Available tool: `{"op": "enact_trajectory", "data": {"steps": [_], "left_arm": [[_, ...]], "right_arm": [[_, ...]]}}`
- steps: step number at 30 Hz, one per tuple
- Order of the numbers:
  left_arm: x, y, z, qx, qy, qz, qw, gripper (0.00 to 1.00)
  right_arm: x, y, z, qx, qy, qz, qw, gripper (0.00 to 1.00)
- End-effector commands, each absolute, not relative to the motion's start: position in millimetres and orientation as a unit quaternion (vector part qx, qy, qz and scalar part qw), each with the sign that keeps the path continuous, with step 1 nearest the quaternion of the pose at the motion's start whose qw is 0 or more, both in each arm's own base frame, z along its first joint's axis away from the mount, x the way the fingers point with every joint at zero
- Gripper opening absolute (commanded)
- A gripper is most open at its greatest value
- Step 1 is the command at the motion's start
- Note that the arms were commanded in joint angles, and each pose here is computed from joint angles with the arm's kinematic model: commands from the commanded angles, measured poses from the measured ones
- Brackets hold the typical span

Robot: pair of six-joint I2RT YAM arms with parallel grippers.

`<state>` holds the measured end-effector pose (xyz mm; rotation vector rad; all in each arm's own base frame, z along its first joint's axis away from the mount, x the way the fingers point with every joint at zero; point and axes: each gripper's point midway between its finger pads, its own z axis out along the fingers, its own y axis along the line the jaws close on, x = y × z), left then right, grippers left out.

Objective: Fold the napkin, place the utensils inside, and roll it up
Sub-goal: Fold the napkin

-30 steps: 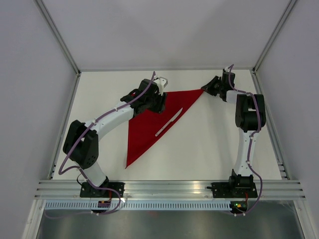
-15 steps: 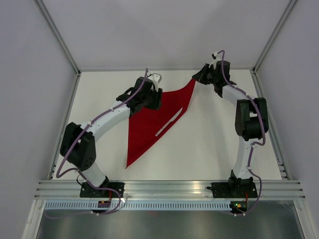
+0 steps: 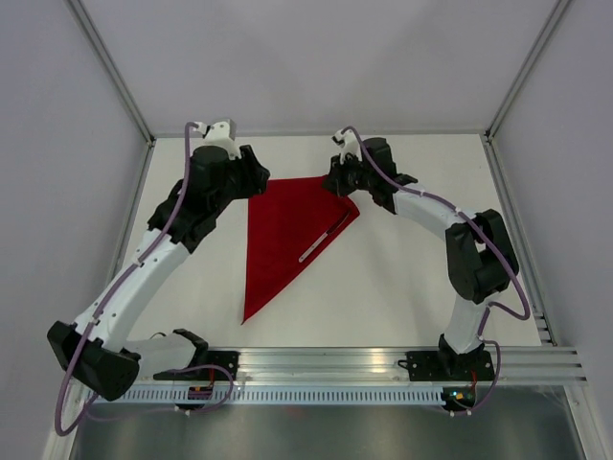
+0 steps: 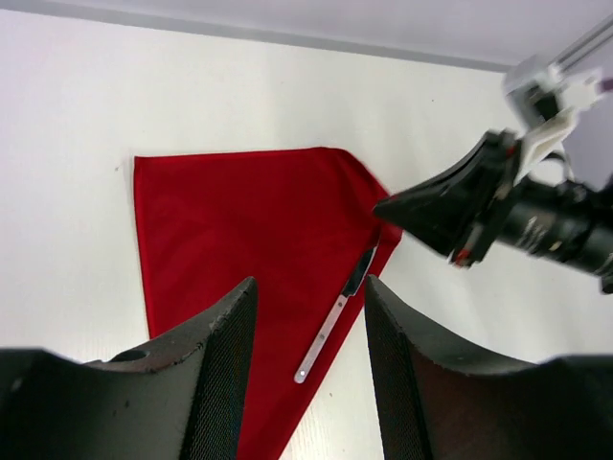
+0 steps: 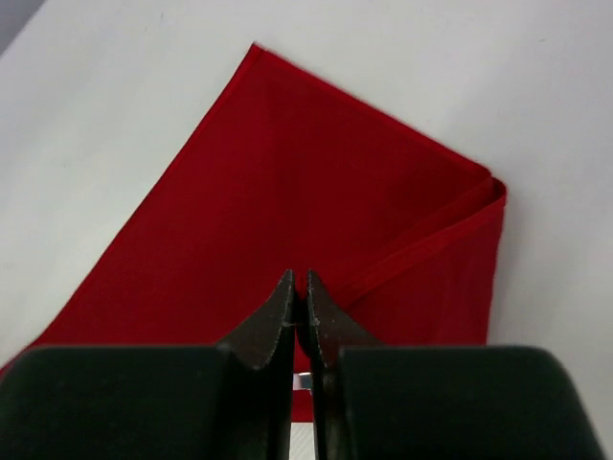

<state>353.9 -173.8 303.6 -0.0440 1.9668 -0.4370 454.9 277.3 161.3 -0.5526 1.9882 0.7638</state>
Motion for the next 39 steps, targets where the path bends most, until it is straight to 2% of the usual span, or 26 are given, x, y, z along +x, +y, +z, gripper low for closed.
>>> {"op": "enact_trajectory", "data": {"steps": [1, 8, 17, 26, 28, 39], "left_arm": [[330, -158, 305, -0.056, 0.829, -0.186, 0.525, 0.54], [299, -140, 313, -0.069, 0.823, -0.192, 0.530, 0.54], [284, -134, 309, -0.068, 0.825, -0.194, 0.526, 0.55], [283, -135, 292, -0.070, 0.835, -0.190, 0.511, 0.55], [284, -136, 289, -0.070, 0.837, -0.188, 0.508, 0.55], [289, -135, 273, -0.088, 0.845, -0.179, 0.496, 0.53]], "right_arm": [[424, 300, 161, -0.308, 0.787, 0.278, 0.457, 0.10], [376, 335, 129, -0.376, 0.780, 0.269, 0.422, 0.09], [329, 362, 84, -0.443, 0.782, 0.243, 0.366, 0.06], [309, 364, 56, -0.475, 0.781, 0.220, 0.339, 0.08], [308, 364, 54, -0.477, 0.782, 0.220, 0.336, 0.11], [299, 373, 50, -0.494, 0.775, 0.214, 0.330, 0.11]]}}
